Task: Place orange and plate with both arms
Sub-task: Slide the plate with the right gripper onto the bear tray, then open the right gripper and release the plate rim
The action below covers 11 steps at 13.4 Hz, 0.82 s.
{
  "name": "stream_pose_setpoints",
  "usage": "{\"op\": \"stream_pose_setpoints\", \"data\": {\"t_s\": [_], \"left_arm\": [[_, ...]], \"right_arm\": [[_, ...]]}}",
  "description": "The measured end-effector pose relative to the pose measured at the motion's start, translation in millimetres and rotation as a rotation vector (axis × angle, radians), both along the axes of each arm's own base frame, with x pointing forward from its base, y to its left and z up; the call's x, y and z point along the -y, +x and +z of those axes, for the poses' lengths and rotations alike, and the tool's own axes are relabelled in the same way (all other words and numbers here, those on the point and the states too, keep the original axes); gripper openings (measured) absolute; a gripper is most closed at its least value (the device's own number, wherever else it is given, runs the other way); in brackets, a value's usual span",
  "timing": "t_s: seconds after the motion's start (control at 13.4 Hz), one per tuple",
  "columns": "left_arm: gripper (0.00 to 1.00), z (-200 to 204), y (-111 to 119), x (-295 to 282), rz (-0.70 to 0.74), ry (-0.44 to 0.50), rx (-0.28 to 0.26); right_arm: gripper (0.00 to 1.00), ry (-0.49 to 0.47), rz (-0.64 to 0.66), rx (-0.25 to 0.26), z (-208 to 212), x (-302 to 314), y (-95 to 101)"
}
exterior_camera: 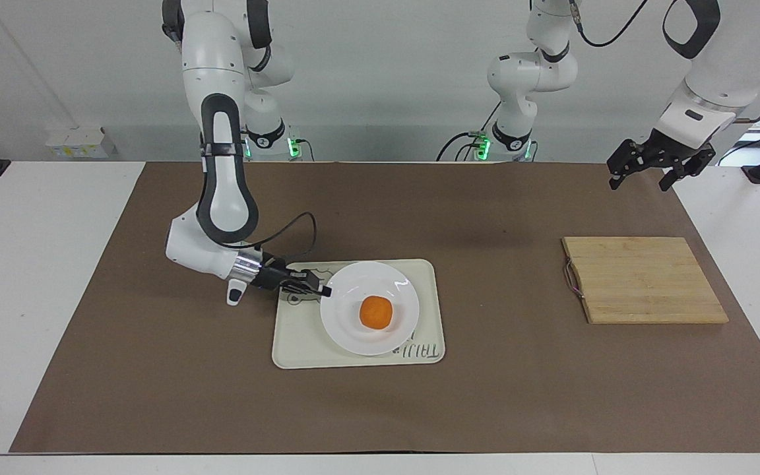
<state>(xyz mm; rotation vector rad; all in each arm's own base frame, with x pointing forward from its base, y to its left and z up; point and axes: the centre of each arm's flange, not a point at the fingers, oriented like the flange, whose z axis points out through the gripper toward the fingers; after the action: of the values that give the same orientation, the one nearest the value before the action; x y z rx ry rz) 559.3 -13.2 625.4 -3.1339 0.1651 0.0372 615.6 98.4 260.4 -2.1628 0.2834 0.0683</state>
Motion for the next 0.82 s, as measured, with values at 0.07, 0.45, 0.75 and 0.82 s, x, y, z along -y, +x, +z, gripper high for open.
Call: {"op": "stream_pose_setpoints", "data": {"t_s": [0.07, 0.45, 0.75, 0.82], "left_arm": [[1.0, 0.0, 0.0, 0.0, 0.0, 0.0, 0.0], [1.0, 0.0, 0.0, 0.0, 0.0, 0.0, 0.0], [1.0, 0.0, 0.0, 0.0, 0.0, 0.0, 0.0], [1.0, 0.0, 0.0, 0.0, 0.0, 0.0, 0.0]], "right_arm": [[0.04, -0.002, -0.001, -0.001, -0.6, 1.4, -0.5], [0.33, -0.05, 0.011, 0.004, -4.6, 10.5, -1.8], [0.8, -0.132, 0.048, 0.011, 12.7, 18.6, 5.1], [0.93, -0.167, 0.055, 0.01, 24.1, 21.9, 9.2]]}}
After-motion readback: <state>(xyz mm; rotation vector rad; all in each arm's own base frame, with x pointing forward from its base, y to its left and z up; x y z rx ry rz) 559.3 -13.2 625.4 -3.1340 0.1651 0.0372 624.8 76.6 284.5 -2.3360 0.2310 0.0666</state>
